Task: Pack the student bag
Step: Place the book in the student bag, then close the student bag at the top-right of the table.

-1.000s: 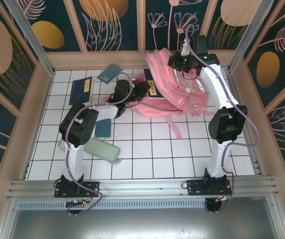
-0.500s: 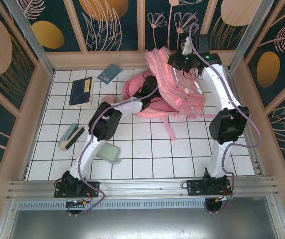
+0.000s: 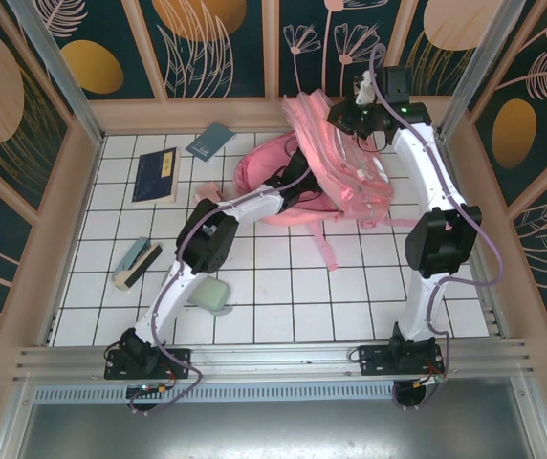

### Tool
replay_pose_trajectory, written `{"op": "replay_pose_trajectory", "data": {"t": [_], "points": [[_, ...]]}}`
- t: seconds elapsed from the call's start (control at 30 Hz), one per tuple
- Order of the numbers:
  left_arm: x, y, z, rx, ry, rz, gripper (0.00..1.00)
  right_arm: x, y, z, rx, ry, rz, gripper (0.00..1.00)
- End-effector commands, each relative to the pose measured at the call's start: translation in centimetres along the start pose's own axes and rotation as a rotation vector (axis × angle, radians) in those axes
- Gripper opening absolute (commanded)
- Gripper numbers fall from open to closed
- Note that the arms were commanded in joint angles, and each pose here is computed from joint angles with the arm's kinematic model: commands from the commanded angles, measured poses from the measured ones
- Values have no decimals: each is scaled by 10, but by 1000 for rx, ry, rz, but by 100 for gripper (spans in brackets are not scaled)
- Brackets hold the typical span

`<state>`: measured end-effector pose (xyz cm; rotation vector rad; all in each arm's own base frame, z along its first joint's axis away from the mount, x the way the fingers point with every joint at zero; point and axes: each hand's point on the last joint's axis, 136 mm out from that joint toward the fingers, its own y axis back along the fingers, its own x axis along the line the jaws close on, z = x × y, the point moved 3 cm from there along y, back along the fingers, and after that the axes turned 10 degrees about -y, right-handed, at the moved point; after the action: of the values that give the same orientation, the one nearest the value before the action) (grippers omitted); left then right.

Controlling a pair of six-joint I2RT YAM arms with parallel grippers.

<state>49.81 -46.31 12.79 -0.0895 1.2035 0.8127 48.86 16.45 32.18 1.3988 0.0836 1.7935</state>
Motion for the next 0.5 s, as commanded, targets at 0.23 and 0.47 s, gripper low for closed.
{"op": "replay_pose_trajectory", "data": {"t": [0.23,0.47], "points": [[-36,103,49,-97,-112,67,86,11,32,17,-123,112,52,0],[-10,181,69,-154,-149,186,86,-22,9,5,-94,114,-38,0]]}}
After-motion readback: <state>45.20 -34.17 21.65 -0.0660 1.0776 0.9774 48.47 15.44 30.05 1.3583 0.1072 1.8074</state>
